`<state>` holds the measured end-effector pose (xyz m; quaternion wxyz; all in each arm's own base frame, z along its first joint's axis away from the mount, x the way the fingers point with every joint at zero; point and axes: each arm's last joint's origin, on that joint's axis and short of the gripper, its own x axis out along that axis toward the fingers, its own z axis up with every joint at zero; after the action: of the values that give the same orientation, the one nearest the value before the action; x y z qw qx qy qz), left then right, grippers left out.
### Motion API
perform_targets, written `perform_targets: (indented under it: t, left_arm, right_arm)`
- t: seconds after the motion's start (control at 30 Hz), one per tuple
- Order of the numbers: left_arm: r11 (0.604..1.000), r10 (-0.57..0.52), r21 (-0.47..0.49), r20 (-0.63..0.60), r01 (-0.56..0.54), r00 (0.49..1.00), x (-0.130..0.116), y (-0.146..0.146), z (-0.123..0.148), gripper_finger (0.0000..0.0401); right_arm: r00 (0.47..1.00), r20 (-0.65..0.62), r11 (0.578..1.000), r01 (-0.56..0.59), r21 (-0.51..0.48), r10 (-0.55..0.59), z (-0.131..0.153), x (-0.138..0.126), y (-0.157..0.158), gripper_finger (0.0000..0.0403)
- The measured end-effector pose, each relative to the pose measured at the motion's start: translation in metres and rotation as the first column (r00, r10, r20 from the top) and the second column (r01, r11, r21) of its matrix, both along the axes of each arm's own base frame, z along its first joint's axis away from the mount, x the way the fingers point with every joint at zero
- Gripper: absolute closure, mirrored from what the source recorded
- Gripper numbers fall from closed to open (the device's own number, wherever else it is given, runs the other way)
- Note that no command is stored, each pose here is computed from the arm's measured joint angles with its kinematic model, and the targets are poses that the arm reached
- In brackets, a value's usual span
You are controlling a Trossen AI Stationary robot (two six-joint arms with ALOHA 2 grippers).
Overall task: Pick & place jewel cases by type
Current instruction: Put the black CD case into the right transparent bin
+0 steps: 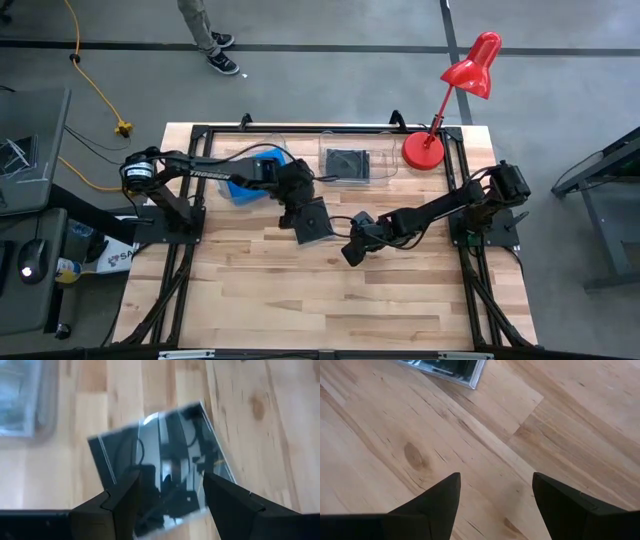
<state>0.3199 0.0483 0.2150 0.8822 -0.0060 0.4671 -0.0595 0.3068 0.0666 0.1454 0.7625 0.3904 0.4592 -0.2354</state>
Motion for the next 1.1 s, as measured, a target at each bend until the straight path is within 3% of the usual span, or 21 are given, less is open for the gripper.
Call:
perform_targets:
  t: [0.13, 0.27, 0.43, 0.5, 0.87, 1.1]
  left_arm:
    - [0.998, 0.057, 0.013, -0.056, -0.056, 0.997, -0.002, -0.008, -0.003, 0.019]
    - [0.982, 0.174, -0.06, -0.08, -0.179, 0.982, -0.003, 0.0, -0.008, 0.019]
    - [0.954, 0.239, -0.156, -0.115, -0.256, 0.964, -0.007, 0.009, -0.031, 0.019]
    - [0.94, 0.263, -0.174, -0.18, -0.294, 0.948, -0.016, 0.014, -0.041, 0.019]
    - [0.919, 0.358, -0.099, -0.19, -0.38, 0.914, -0.027, 0.045, -0.048, 0.019]
    - [0.925, 0.363, -0.049, -0.191, -0.378, 0.912, -0.029, 0.049, -0.049, 0.019]
  right_arm:
    - [1.0, 0.002, 1.0, 0.006, -0.008, -0.006, 0.0, 0.0, 0.0, 0.0163]
    - [1.0, 0.004, 1.0, 0.015, -0.012, -0.014, 0.0, 0.0, -0.001, 0.0163]
    - [1.0, 0.004, 1.0, 0.018, -0.01, -0.018, 0.0, 0.0, -0.001, 0.0163]
    - [1.0, 0.004, 1.0, 0.021, -0.007, -0.021, 0.0, 0.0, 0.0, 0.0163]
    - [1.0, 0.007, 1.0, 0.01, 0.003, -0.01, 0.0, -0.002, 0.008, 0.0163]
    - [1.0, 0.002, 1.0, -0.002, 0.001, 0.002, 0.0, -0.003, 0.013, 0.0163]
